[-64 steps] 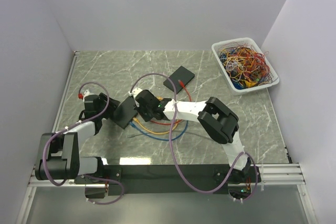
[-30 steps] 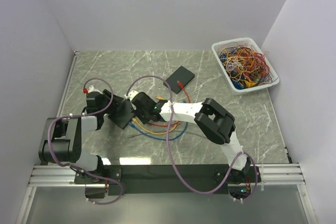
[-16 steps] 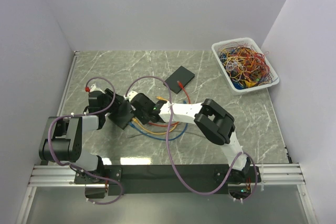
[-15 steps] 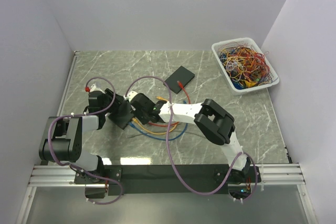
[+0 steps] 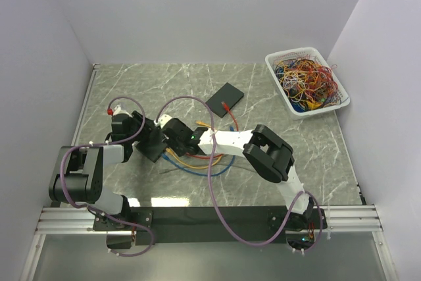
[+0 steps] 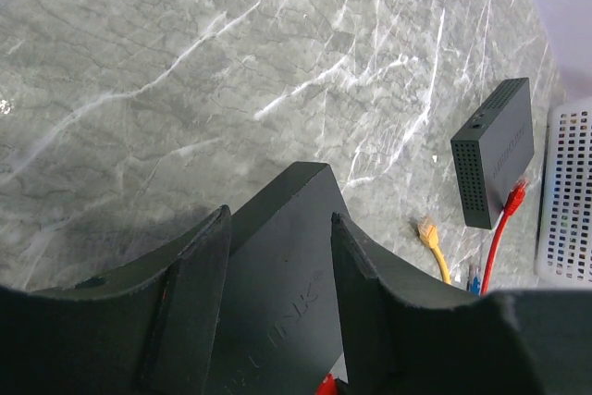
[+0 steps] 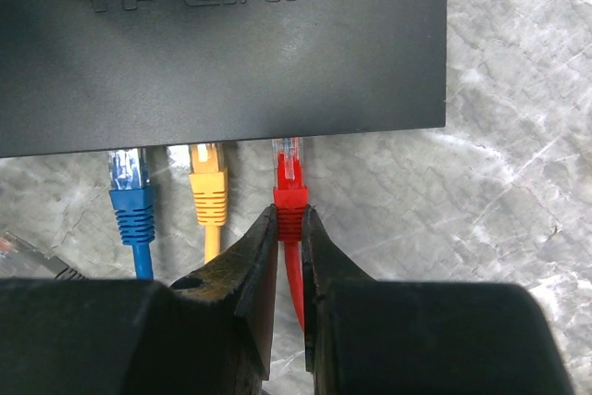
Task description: Insert the plug into the switch port
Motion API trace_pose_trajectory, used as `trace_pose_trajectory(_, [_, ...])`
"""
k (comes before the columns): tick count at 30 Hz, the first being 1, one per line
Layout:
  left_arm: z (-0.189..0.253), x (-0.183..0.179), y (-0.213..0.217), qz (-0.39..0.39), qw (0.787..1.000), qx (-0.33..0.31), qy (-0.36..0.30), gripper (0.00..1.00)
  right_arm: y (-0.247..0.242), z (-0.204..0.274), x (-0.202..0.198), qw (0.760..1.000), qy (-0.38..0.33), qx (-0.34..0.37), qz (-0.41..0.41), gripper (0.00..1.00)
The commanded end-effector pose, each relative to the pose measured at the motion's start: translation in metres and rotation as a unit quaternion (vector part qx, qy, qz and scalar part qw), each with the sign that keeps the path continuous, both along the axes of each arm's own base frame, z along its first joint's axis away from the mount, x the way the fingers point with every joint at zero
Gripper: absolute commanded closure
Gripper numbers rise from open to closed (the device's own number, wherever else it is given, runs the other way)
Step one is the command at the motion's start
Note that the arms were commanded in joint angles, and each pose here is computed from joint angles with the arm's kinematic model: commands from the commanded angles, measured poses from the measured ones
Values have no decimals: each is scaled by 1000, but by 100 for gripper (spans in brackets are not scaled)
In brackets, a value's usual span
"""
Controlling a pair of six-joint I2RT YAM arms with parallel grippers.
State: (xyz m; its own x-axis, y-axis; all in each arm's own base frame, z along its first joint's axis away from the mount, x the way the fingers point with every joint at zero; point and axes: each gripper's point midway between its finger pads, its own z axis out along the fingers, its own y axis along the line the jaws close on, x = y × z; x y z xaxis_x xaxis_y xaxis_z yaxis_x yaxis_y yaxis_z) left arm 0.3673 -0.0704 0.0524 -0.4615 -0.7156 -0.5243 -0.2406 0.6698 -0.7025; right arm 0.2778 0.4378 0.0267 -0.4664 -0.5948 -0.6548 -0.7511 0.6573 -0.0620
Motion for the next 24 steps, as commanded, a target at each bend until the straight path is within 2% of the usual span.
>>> trace_pose_trajectory(1, [0,1,-8,-15,1000,0,5,47,16,46,14,998,-44,44,-9,100])
trace_pose_trajectory(24, [-4,0,-15,-19,1000,9,13,48,26,64,7,996,-43,77,0,100])
